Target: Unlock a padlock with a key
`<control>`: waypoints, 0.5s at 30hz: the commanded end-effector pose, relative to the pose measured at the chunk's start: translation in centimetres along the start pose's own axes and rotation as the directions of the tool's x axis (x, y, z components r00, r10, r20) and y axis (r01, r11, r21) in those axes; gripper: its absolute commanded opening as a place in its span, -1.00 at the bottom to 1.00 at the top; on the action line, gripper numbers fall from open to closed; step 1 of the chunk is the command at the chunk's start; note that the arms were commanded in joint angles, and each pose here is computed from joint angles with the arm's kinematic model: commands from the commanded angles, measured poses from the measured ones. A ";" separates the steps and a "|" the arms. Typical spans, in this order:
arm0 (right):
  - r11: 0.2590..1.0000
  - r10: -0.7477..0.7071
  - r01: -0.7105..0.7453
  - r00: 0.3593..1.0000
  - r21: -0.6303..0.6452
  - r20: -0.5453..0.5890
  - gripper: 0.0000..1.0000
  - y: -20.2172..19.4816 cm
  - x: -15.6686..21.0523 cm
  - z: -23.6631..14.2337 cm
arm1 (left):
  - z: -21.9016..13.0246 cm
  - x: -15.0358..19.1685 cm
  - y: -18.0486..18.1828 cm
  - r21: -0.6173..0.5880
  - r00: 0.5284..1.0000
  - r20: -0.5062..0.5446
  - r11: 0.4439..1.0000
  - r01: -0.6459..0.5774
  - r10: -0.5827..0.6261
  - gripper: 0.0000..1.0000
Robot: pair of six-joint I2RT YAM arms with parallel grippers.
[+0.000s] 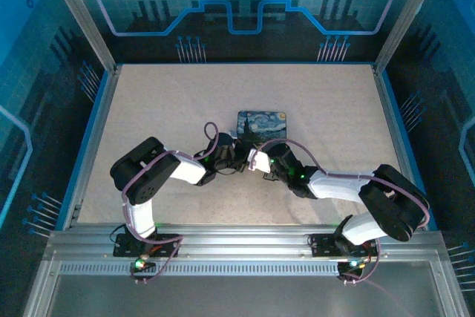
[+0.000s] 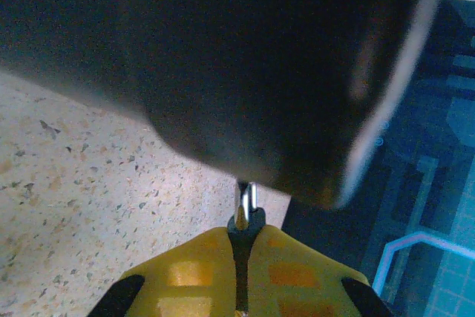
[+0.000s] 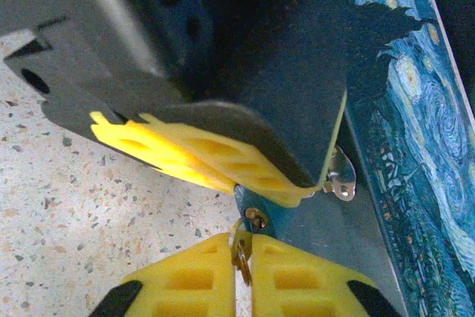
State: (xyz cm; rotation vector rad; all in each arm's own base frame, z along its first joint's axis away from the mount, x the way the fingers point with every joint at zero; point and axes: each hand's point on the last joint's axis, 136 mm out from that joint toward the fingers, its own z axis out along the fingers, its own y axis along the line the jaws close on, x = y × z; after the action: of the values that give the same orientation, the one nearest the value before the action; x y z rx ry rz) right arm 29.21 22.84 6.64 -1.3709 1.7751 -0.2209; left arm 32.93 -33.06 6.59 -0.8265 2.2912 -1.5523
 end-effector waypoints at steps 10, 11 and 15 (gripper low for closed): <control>0.982 0.181 -0.185 0.976 0.023 0.119 -1.00 -3.1 -5.0 -1.2 | 0.0 0.5 -2.1 0.074 1.000 -0.018 0.997 -0.011 0.012 -0.88; 0.981 0.190 -0.192 0.977 0.011 0.097 -1.00 -2.8 -4.6 -1.1 | 0.0 0.5 -2.0 0.071 1.000 -0.018 0.997 -0.009 0.011 -0.88; 0.972 0.231 -0.233 0.968 0.010 0.095 -1.00 -3.1 -4.9 -1.1 | 0.0 0.6 -2.1 0.073 1.000 -0.018 0.997 -0.009 0.010 -0.88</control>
State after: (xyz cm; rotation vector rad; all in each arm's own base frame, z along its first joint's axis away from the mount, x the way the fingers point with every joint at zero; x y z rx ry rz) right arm 29.50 23.09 7.48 -1.2599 1.8955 -0.1515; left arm 33.43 -33.04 7.30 -0.8420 2.2500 -1.5803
